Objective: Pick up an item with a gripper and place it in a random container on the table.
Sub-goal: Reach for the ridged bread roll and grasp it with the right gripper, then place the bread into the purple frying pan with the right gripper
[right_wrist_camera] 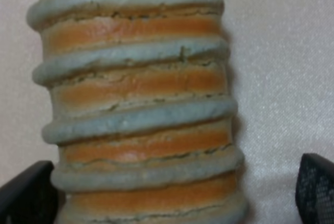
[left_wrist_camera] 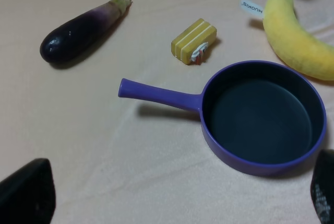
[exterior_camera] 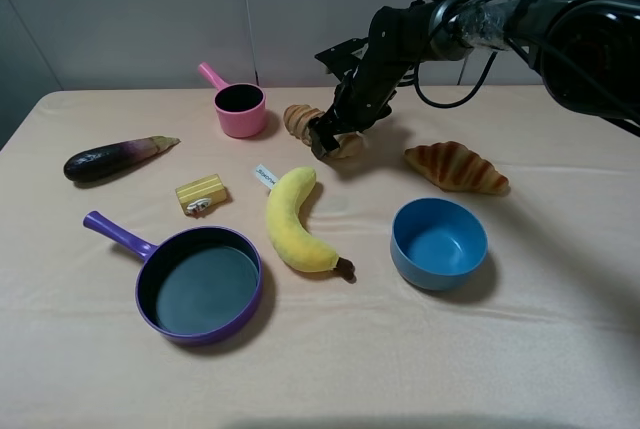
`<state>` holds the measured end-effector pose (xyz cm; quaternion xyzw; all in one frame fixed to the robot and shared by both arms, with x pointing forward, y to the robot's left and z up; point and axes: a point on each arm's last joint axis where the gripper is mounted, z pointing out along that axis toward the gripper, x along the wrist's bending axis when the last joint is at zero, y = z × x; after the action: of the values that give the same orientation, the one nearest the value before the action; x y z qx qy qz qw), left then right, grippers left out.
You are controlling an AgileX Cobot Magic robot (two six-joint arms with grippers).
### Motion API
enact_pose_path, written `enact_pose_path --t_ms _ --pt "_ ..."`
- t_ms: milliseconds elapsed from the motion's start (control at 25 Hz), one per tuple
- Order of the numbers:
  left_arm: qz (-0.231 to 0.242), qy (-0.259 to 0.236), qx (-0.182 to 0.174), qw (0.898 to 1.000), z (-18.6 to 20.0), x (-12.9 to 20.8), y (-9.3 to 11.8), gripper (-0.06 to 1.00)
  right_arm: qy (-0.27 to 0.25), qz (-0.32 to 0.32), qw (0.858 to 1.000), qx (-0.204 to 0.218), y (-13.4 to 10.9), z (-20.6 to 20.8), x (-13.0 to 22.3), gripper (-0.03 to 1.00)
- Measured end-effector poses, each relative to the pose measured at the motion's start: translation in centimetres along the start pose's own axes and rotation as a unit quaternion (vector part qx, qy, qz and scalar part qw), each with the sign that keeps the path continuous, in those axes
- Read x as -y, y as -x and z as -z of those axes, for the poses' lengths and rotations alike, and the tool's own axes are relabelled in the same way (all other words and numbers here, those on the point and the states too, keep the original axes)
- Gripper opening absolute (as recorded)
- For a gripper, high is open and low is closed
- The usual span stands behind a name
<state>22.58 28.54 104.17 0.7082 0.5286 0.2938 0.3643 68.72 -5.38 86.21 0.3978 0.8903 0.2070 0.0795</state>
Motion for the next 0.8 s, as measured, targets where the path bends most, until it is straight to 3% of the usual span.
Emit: enact_pose_path --t_ms 120,360,800 --pt "0.000 0.000 0.000 1.000 0.00 0.00 0.00 0.99 -0.001 0.002 1.000 0.002 0.03 -0.04 0.03 0.67" --pt "0.000 0.000 0.000 1.000 0.00 0.00 0.00 0.99 -0.004 0.007 1.000 0.004 0.08 -0.06 0.06 0.35" --pt "0.000 0.000 0.000 1.000 0.00 0.00 0.00 0.99 -0.008 0.007 1.000 0.002 0.05 -0.05 0.13 0.31"
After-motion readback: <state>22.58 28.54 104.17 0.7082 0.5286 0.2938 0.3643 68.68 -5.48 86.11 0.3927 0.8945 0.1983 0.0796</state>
